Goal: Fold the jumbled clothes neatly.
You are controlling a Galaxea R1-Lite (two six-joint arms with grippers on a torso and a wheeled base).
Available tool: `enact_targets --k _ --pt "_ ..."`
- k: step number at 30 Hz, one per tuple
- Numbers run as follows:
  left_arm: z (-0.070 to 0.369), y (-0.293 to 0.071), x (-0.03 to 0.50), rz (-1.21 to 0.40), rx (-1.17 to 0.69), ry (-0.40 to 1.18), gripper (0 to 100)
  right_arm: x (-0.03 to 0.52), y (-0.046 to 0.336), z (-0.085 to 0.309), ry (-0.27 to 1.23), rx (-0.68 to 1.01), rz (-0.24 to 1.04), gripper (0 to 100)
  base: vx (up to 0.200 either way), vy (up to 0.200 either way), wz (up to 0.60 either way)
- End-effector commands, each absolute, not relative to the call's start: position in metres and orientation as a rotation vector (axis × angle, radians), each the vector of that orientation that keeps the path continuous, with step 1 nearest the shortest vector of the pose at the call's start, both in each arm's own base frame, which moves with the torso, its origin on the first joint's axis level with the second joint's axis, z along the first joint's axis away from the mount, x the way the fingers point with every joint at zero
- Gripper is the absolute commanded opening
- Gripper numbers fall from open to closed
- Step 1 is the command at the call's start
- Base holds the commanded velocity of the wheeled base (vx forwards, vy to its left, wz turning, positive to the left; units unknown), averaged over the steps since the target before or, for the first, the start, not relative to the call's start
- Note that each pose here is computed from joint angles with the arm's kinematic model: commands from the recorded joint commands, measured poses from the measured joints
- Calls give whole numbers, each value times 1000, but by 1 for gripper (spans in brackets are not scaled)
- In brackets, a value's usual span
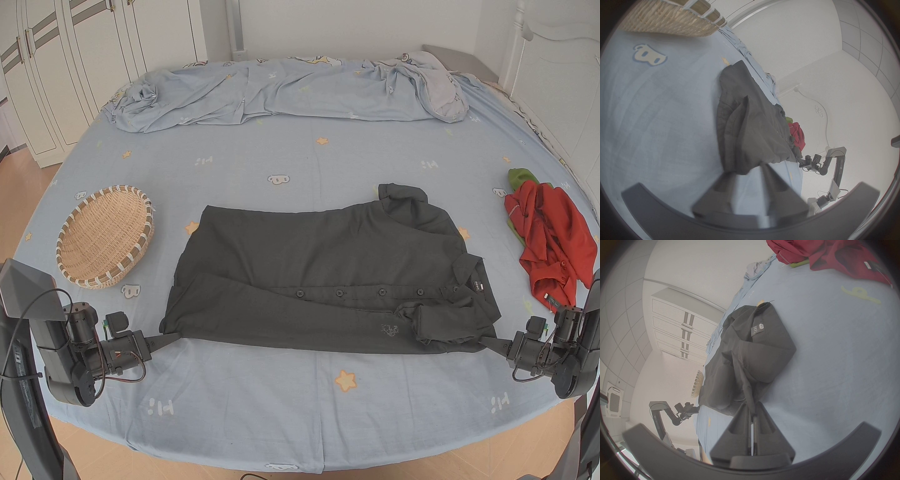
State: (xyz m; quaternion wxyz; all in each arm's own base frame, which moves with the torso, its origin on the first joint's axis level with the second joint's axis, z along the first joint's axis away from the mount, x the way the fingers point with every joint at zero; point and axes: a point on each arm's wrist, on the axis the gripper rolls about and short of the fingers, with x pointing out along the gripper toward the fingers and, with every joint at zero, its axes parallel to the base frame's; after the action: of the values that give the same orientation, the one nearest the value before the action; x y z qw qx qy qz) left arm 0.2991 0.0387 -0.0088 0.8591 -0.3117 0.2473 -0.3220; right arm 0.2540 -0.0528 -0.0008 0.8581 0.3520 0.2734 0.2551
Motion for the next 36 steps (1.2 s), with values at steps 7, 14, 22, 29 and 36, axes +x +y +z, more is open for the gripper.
enact_targets --k 7,14,22,29,36 --pt "15 35 263 -662 -662 529 0 219 -44 25 571 741 534 0 0 0 0" --pt "12 39 243 -622 -685 567 0 202 -41 26 597 756 517 0 0 0 0" --pt "-4 43 222 -589 -665 624 0 202 -45 20 616 782 490 0 0 0 0" --pt "-10 44 224 -582 -677 639 0 202 -46 16 631 793 484 0 0 0 0" --pt "-10 43 221 -583 -683 647 0 203 -45 16 633 793 486 0 0 0 0"
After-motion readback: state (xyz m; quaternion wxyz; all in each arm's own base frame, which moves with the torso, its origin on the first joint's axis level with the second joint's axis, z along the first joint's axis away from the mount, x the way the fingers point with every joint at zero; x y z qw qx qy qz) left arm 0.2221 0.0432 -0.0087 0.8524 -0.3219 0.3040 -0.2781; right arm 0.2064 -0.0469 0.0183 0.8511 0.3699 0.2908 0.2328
